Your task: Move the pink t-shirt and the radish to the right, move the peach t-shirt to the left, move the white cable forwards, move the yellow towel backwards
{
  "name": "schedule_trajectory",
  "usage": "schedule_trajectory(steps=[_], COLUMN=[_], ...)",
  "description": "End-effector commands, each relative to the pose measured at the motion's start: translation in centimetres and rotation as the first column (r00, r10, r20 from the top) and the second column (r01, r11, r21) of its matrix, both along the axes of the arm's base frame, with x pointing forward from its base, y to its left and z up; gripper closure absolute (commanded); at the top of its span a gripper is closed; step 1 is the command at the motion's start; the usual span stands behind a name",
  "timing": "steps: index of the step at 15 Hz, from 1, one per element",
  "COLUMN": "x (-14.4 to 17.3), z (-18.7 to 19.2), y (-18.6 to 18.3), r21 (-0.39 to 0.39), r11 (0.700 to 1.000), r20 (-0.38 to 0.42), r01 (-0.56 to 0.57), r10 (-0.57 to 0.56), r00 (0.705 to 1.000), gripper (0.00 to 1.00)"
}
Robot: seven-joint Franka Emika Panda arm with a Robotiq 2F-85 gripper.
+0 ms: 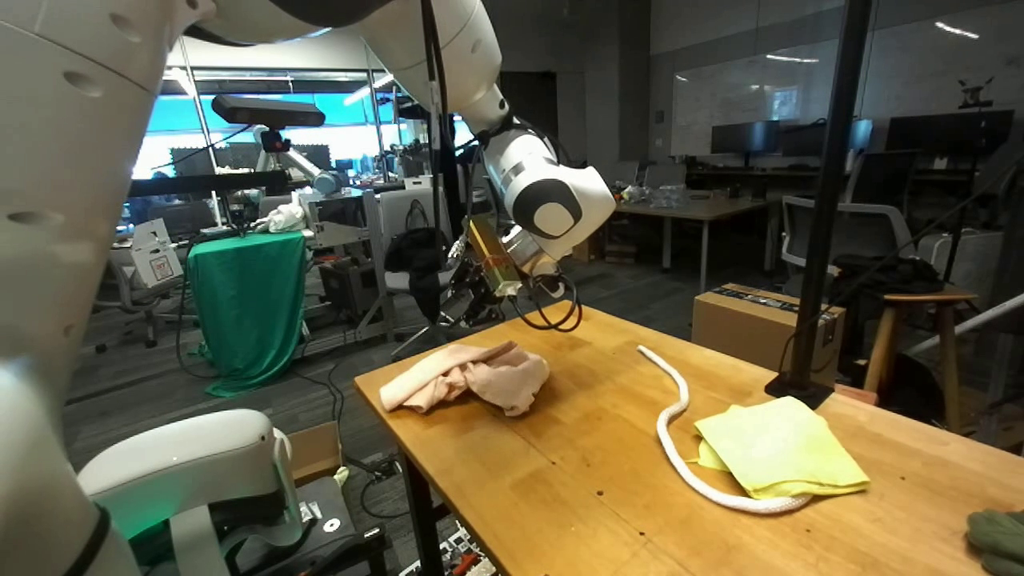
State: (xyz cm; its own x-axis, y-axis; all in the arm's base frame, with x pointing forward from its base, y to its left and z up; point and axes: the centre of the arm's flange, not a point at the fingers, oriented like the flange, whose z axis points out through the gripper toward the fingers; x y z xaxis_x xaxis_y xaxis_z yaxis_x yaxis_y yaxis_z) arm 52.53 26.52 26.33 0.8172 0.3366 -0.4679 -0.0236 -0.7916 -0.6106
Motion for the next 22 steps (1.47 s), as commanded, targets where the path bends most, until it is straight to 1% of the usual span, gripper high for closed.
schedule_trajectory(steps=[1,2,3,4,5,6,8,11,13,16,19,22], x=[0.6,0.6,0.8,1.1,1.6,2.3,3.7,5.4,6.4,7.6,8.4,8.6], z=[0.4,0.2,0.2,0.0,-0.3,-0.6,-1.4,-2.5,-3.1,-4.1,-4.2,-3.0], y=[0.4,0.3,0.1,-0.4,-0.9,-1.7,-3.3,-5.8,-7.3,-9.3,-11.1,-12.5], r21=[-0.019,-0.023,-0.041,-0.074,-0.112,-0.167,-0.241,-0.336,-0.389,-0.447,-0.487,-0.511], r11=[1.000,1.000,0.999,0.997,0.992,0.983,0.965,0.925,0.891,0.829,0.754,0.672], r20=[-0.021,-0.024,-0.010,0.025,0.059,0.111,0.190,0.317,0.394,0.495,0.582,0.663], r01=[-0.011,-0.006,0.012,0.032,0.054,0.079,0.107,0.175,0.234,0.335,0.441,0.536], r10=[0.011,0.005,-0.012,-0.030,-0.047,-0.061,-0.061,-0.064,-0.069,-0.083,-0.096,-0.089], r00=[1.000,1.000,1.000,0.999,0.997,0.992,0.980,0.946,0.917,0.865,0.807,0.743], gripper=[0.22,0.16,0.07,0.01,0.00,0.00,0.00,0.00,0.01,0.00,0.00,0.00])
